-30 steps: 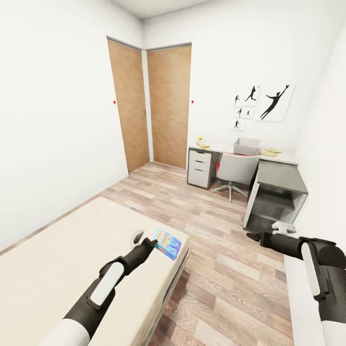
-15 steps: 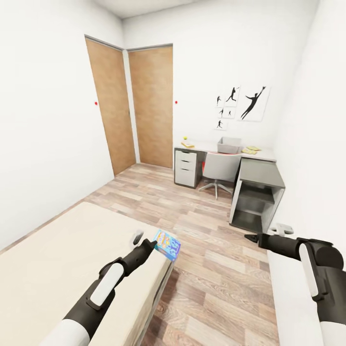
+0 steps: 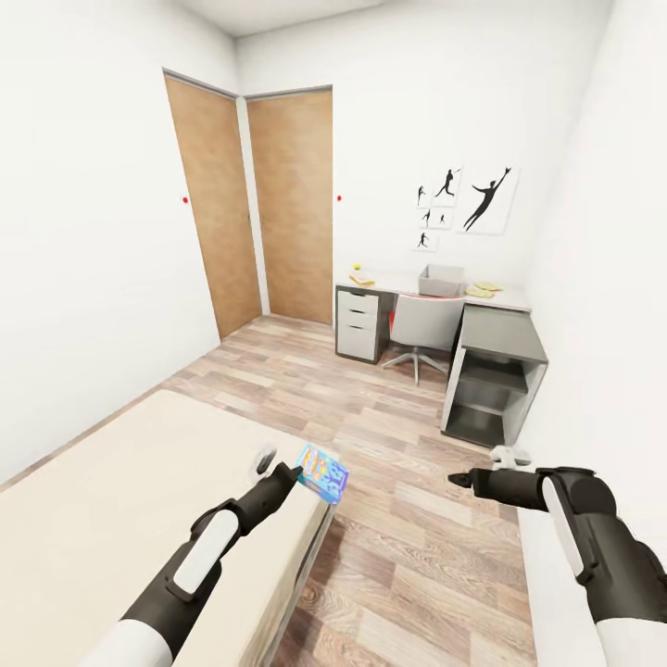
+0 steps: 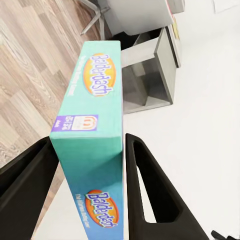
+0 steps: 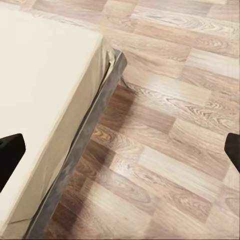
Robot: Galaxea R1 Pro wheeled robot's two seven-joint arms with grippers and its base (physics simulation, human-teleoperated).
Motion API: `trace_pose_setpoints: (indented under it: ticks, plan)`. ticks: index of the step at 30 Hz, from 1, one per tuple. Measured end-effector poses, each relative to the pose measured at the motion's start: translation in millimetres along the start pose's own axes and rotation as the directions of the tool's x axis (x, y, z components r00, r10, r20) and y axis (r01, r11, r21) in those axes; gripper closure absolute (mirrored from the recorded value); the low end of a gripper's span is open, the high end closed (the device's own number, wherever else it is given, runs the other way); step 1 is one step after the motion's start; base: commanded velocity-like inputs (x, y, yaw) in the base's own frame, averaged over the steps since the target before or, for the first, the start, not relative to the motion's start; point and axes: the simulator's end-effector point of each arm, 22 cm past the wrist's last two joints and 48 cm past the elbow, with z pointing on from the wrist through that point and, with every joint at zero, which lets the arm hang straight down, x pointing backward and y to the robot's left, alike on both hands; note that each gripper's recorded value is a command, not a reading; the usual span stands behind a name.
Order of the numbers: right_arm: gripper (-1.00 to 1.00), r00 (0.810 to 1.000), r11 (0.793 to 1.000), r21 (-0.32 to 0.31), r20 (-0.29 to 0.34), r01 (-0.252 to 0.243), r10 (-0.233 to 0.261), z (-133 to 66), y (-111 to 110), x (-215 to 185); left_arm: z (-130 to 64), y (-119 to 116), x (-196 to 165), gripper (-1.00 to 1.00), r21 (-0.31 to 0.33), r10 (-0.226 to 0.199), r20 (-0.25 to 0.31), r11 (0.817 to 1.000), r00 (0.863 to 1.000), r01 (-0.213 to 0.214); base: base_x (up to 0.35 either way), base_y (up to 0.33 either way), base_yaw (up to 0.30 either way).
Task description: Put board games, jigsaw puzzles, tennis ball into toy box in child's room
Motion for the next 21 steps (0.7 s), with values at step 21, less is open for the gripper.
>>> trace_pose_setpoints:
  ticks: [21]
  plan:
    - [-1.00, 1.000, 1.000, -0.021, -0.018, 0.011, -0.012, 16.2, 13, 4, -4.6, 4, 7, 1.00, 0.006, -0.007, -0.002, 1.000, 1.000, 0.007, 0.044, 0.000, -0.039]
